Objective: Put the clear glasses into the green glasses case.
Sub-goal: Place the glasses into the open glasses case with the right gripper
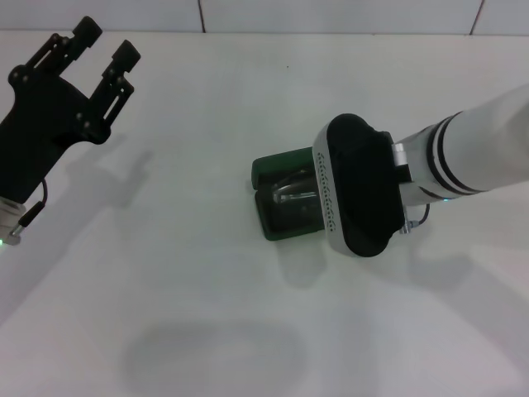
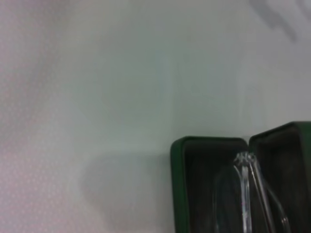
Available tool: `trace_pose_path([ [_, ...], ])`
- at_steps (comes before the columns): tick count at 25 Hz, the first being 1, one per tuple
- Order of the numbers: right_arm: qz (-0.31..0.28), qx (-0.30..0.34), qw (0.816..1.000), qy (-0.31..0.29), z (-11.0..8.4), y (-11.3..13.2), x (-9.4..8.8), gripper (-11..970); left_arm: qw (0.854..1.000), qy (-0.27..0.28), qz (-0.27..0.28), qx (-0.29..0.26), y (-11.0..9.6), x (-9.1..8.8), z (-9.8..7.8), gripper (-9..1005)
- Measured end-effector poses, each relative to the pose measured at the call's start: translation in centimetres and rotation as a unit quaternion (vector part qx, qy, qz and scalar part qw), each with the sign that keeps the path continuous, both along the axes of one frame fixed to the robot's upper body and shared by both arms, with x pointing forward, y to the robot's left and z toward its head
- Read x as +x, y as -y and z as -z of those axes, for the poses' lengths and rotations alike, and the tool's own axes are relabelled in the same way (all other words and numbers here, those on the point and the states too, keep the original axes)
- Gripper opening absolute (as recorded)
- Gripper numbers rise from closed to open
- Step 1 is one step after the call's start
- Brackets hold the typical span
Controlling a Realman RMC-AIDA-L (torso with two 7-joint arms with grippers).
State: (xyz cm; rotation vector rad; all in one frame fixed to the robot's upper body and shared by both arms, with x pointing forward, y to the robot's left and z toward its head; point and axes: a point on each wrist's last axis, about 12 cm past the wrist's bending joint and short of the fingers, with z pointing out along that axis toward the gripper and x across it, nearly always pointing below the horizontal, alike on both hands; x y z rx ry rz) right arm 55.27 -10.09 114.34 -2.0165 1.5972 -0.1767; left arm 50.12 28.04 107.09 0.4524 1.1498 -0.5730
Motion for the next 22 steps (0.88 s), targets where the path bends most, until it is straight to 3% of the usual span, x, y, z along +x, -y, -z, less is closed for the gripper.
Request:
trace_pose_path([
  [5, 0.002, 0.013, 1.0, -0.014, -0.5, -0.2, -0.4, 505, 1.0, -0.001, -0.002, 0.001, -0.1, 0.0, 0.0, 518],
  [14, 0.028, 0.074, 0.993, -0.083, -2.3, 0.8, -0.5, 503, 1.0, -0.003, -0.004, 0.005, -0.1, 0.2, 0.0, 518],
  [22, 0.057, 0.083, 0.987, -0.127, -1.5, 1.6, 0.1, 509, 1.0, -0.003, -0.003, 0.008, 0.1, 0.7, -0.1, 519],
])
